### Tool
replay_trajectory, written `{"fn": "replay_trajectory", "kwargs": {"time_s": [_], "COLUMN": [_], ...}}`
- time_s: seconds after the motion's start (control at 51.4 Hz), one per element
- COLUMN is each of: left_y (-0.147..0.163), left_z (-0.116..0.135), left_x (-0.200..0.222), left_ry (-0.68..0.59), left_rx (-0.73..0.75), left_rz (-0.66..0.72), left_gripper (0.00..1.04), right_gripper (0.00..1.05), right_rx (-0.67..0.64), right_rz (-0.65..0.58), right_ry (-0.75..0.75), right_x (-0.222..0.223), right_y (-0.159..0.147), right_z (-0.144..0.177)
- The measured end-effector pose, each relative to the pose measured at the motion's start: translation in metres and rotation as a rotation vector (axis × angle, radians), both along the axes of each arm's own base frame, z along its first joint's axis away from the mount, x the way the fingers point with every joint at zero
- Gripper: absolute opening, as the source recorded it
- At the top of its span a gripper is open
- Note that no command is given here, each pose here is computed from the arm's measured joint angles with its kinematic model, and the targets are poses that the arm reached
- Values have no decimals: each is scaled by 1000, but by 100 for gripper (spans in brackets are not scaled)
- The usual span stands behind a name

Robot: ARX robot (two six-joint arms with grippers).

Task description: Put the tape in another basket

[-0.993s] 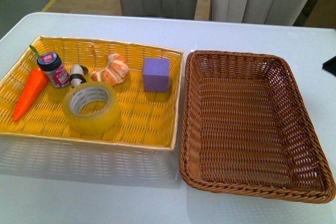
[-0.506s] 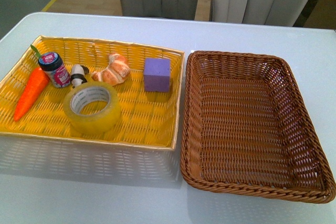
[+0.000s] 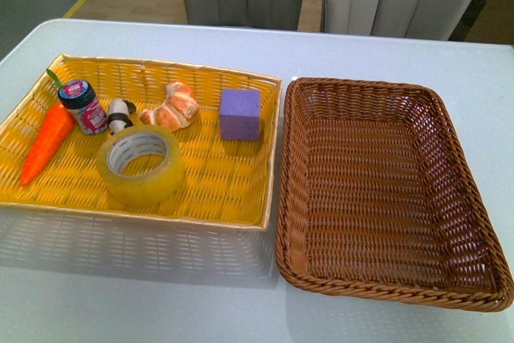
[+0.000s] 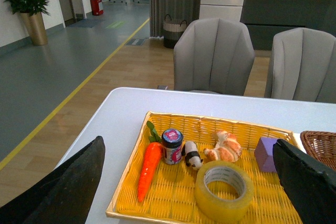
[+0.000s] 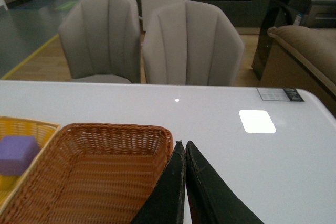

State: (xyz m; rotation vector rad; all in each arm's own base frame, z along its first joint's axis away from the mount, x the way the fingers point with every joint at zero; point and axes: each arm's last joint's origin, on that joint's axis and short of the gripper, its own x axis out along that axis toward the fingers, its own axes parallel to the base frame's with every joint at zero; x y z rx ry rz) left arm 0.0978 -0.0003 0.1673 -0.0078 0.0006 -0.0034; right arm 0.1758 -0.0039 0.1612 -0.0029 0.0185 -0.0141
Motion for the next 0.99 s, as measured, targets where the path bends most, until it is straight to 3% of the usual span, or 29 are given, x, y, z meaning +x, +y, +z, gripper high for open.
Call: {"fn": "replay_trajectory", "kwargs": {"time_s": [0.993], "left_y": [0], "left_z": [0], "left_x": [0], "left_ry": [0], "left_rx": [0], "left_rz": [0], "left_gripper": [96], "right_gripper": [2], "right_rx": [-1], "right_rz": [10], "right_ry": [-40], "right_x": [-54], "right_y": [3], "right_z": [13]}}
